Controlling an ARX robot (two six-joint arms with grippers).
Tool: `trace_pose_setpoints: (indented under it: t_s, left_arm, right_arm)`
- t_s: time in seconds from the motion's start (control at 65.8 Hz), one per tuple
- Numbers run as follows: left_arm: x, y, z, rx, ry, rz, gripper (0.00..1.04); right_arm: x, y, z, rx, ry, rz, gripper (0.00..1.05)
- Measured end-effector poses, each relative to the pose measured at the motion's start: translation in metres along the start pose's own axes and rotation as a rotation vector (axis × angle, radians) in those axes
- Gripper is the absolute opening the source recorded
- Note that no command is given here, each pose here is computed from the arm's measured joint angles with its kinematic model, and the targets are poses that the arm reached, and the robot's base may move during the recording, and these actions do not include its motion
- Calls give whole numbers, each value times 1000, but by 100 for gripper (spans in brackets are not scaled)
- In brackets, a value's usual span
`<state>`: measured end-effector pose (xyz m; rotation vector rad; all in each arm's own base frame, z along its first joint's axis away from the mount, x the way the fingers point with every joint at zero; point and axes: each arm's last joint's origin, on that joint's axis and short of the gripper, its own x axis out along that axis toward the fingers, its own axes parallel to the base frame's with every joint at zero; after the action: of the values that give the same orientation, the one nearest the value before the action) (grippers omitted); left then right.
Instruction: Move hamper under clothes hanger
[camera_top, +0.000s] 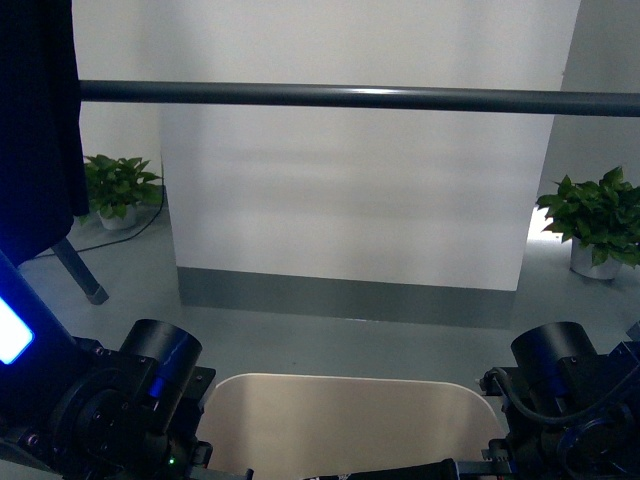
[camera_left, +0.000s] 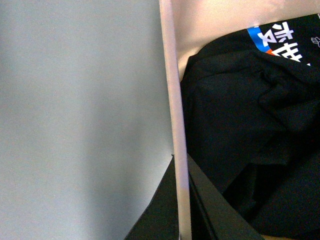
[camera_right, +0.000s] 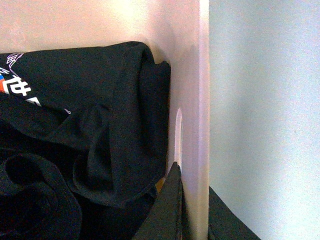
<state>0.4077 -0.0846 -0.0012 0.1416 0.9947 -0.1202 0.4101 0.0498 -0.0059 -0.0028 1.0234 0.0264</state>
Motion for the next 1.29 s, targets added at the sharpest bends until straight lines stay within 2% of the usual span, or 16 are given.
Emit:
trace_pose_setpoints:
  t_s: [0.091,0.335,0.471,0.532,0.639,0.715,0.821,1.004,1.019,1.171,1.232,1.292]
  left_arm:
    - [0,0,0,2,3,-19,19]
    - [-6,1,8,-23,-24,-51,53]
    - [-21,5,24,-42,-80,-50,73]
    - [-37,8,38,-54,-134,-56,87]
    - [-59,11,55,-58,-199,-62,100]
    - [-75,13,63,-58,-242,-60,98]
    - [-98,14,71,-53,-312,-69,98]
    - [-153,18,76,-45,-549,-84,98]
    - [-161,19,75,-44,-597,-91,98]
    - [-208,22,61,-68,-794,-155,98]
    - [-230,24,47,-99,-905,-51,91]
    - [-261,25,15,-145,-964,70,78]
  right_arm:
    - [1,0,0,0,-7,0,9]
    - [-3,3,4,4,-36,11,44]
    - [-15,6,14,10,-75,20,63]
    - [-30,8,25,18,-119,29,75]
    - [-54,11,40,20,-190,41,91]
    - [-71,13,48,23,-242,50,99]
    - [-101,14,57,25,-347,47,97]
    - [-167,8,57,72,-646,-34,97]
    - [-171,8,56,72,-669,-44,97]
    - [-221,4,27,106,-950,-135,97]
    - [-240,6,8,108,-1048,-166,97]
    - [-262,11,-24,86,-1148,-213,97]
